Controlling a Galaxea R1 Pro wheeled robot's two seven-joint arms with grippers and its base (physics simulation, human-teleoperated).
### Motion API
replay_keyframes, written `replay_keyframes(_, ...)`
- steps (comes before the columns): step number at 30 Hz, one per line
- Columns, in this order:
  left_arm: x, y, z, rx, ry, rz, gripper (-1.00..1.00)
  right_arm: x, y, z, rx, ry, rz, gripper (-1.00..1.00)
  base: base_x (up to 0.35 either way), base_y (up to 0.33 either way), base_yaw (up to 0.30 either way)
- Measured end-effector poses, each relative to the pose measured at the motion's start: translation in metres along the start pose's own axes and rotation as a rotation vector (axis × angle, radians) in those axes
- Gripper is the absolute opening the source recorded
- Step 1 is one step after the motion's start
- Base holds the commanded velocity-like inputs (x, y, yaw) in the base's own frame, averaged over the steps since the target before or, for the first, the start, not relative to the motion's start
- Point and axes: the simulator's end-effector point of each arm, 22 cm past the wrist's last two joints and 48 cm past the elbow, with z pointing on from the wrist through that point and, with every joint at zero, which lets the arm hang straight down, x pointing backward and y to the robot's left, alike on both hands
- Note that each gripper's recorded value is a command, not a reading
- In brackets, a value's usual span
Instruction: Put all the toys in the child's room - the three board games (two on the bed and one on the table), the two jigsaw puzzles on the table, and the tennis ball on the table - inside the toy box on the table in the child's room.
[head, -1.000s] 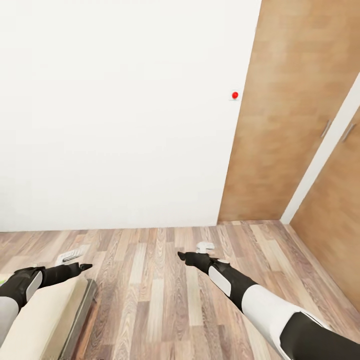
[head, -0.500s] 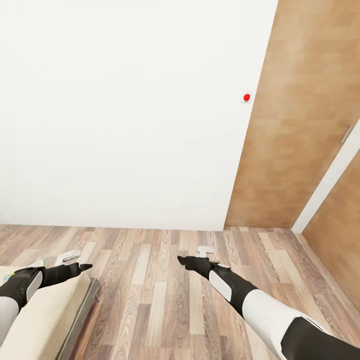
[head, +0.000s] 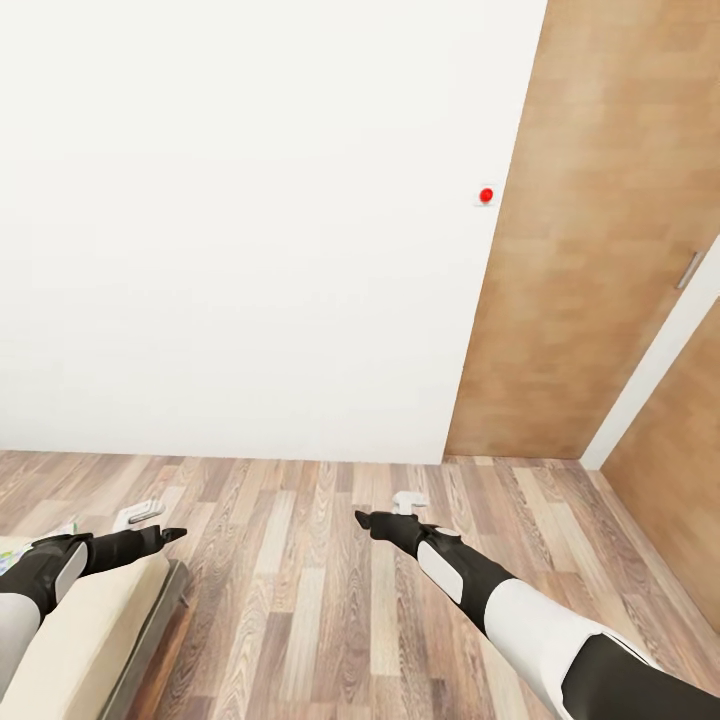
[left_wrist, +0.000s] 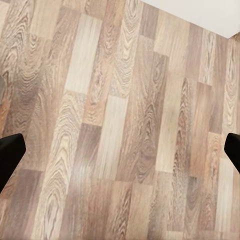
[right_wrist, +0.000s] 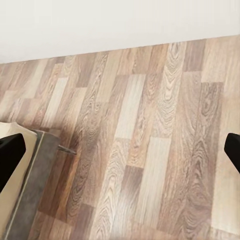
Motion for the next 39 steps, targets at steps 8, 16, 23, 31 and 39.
replay_keyframes(8,0.000,0.000,0.000,0.000,0.000,0.000,1.00,-0.001,0.000,0.000,0.001,-0.003,0.002,1.00,0.001,-0.002,0.000)
replay_keyframes(16,0.000,0.001,0.000,-0.001,-0.001,-0.001,1.00,-0.001,0.000,0.000,0.001,-0.004,0.010,1.00,0.023,0.000,0.000)
replay_keyframes(23,0.000,0.000,-0.001,0.000,-0.001,-0.001,1.00,-0.002,0.000,0.000,-0.001,-0.006,0.014,1.00,0.162,0.000,0.000)
replay_keyframes(31,-0.004,-0.001,-0.003,0.002,-0.009,0.001,1.00,-0.006,0.002,-0.002,-0.001,-0.014,0.010,1.00,0.153,0.000,0.000)
replay_keyframes(39,-0.009,-0.004,-0.007,0.005,-0.019,0.004,1.00,-0.013,0.005,-0.005,-0.001,-0.027,0.004,1.00,0.040,0.000,0.000)
